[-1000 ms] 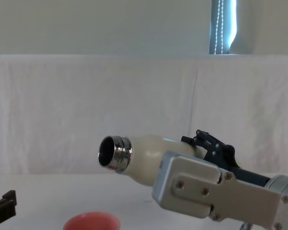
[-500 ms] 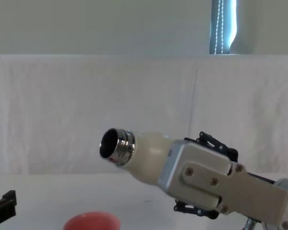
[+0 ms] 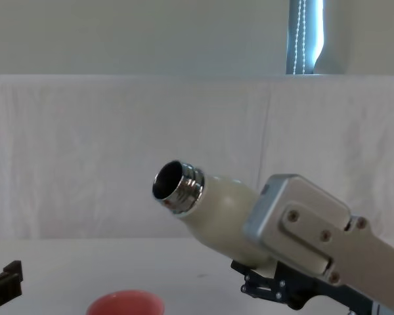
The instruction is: Grasp the thermos with one hand and pour water into the cup lid.
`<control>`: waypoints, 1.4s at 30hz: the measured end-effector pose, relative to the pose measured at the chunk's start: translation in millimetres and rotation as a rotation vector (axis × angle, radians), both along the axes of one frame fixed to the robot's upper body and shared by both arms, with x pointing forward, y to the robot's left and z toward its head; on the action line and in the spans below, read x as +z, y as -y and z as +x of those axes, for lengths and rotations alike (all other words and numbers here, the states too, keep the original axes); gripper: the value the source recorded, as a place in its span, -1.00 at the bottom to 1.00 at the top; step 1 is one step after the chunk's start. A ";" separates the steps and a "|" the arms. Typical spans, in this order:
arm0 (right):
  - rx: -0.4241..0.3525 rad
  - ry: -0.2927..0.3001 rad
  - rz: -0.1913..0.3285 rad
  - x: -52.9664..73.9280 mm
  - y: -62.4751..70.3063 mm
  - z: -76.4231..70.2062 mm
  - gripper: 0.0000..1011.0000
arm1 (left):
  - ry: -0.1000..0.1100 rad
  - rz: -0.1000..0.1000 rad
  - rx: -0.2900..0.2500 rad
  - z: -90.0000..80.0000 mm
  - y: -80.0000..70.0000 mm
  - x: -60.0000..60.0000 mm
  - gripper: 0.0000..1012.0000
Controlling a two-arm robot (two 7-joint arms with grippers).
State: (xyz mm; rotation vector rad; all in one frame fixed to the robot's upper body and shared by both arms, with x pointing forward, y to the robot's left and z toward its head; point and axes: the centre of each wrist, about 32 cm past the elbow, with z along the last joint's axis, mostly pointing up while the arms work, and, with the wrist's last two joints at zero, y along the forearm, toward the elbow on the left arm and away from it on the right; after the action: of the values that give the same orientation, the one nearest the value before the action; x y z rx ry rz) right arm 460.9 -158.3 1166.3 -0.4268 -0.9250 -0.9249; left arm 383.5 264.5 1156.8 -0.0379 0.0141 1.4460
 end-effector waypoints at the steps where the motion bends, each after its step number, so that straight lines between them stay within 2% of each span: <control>1: 0.000 -0.006 0.014 -1.1 0.6 -0.8 0.88 | 0.000 0.000 0.000 0.0 0.0 0.0 0.98; 10: -0.005 -0.054 0.085 -7.0 5.2 -4.3 0.88 | 0.000 0.000 0.000 0.0 0.0 0.0 0.98; 18: -0.015 -0.120 0.181 -13.0 12.3 -6.5 0.88 | 0.000 0.000 0.000 0.0 0.0 0.0 0.98; 25: -0.024 -0.185 0.298 -14.2 19.0 -6.9 0.88 | 0.000 0.000 0.000 0.0 0.0 0.0 0.98; 26: -0.024 -0.185 0.298 -14.2 19.0 -6.9 0.88 | 0.000 0.000 0.000 0.0 0.0 0.0 0.98; 28: -0.023 -0.217 0.348 -14.2 21.5 -7.0 0.88 | 0.000 0.000 0.000 0.0 0.0 0.0 0.98; 31: -0.020 -0.248 0.393 -13.8 22.6 -6.7 0.88 | 0.000 0.000 0.000 0.0 0.0 0.0 0.98; 42: -0.012 -0.333 0.526 -13.2 22.5 -5.6 0.88 | 0.000 0.000 0.000 0.0 0.0 0.0 0.98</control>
State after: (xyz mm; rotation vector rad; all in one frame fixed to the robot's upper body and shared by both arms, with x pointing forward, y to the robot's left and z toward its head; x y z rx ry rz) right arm 455.3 -180.8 1153.2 -0.1266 -0.3541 -1.0286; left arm 383.5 264.5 1156.8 -0.0379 0.0141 1.4461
